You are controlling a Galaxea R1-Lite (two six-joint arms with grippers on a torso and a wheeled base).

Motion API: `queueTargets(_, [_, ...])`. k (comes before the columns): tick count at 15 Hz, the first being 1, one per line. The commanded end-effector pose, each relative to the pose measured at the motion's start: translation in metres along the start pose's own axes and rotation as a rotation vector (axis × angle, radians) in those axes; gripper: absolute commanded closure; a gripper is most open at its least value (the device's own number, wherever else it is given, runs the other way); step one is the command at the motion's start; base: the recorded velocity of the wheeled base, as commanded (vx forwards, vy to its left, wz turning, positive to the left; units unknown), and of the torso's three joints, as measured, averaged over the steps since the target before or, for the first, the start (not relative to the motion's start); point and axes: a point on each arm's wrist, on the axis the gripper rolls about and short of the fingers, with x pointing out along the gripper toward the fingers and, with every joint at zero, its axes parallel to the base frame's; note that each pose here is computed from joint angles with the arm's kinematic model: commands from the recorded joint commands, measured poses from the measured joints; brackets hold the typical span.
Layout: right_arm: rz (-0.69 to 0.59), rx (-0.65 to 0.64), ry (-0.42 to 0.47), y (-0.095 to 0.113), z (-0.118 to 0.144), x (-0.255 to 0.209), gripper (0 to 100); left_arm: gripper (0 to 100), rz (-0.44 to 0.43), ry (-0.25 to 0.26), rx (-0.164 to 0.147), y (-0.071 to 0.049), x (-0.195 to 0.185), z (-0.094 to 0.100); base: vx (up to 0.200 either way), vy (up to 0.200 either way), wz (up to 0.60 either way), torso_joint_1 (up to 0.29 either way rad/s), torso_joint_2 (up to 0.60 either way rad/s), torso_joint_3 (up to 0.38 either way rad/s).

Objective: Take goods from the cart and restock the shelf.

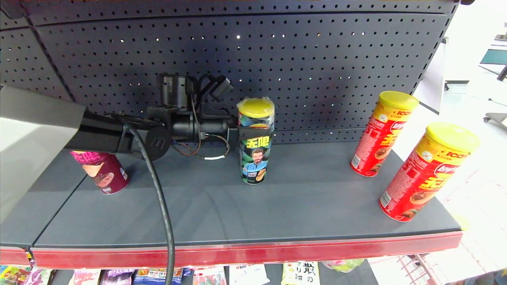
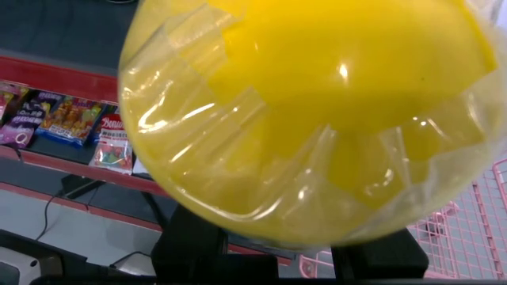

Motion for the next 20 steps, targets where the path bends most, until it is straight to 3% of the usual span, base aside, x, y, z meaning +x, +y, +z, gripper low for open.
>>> queueTargets(1, [0.001, 0.000, 0.002, 0.000, 0.000, 0.000, 100, 100, -0.008, -0.008, 0.005, -0.009, -0.006, 0.008, 0.000, 0.000, 0.00, 0.000, 0.00, 0.000])
queueTargets(3, [0.002, 0.000, 0.003, 0.000, 0.002, 0.001, 100, 100, -0.023, -0.001, 0.001, -0.026, -0.016, 0.011, 0.000, 0.000, 0.00, 0.000, 0.00, 0.000])
queueTargets(6, [0.006, 0.000, 0.004, -0.001, 0.004, 0.001, 100, 100, -0.045, 0.030, -0.029, -0.053, -0.032, 0.003, 0.000, 0.000, 0.00, 0.000, 0.00, 0.000])
queueTargets(9, [0.008, 0.001, 0.012, -0.001, 0.004, 0.003, 100, 100, -0.070, 0.029, -0.026, -0.075, -0.037, -0.006, 0.000, 0.000, 0.00, 0.000, 0.00, 0.000])
queueTargets(12, [0.011, 0.003, 0.014, -0.001, 0.005, 0.003, 100, 100, -0.072, 0.027, -0.026, -0.083, -0.043, -0.018, 0.000, 0.000, 0.00, 0.000, 0.00, 0.000])
queueTargets(20, [0.012, 0.003, 0.020, -0.001, 0.004, 0.004, 100, 100, -0.073, 0.038, -0.042, -0.100, -0.058, -0.022, 0.000, 0.000, 0.00, 0.000, 0.00, 0.000])
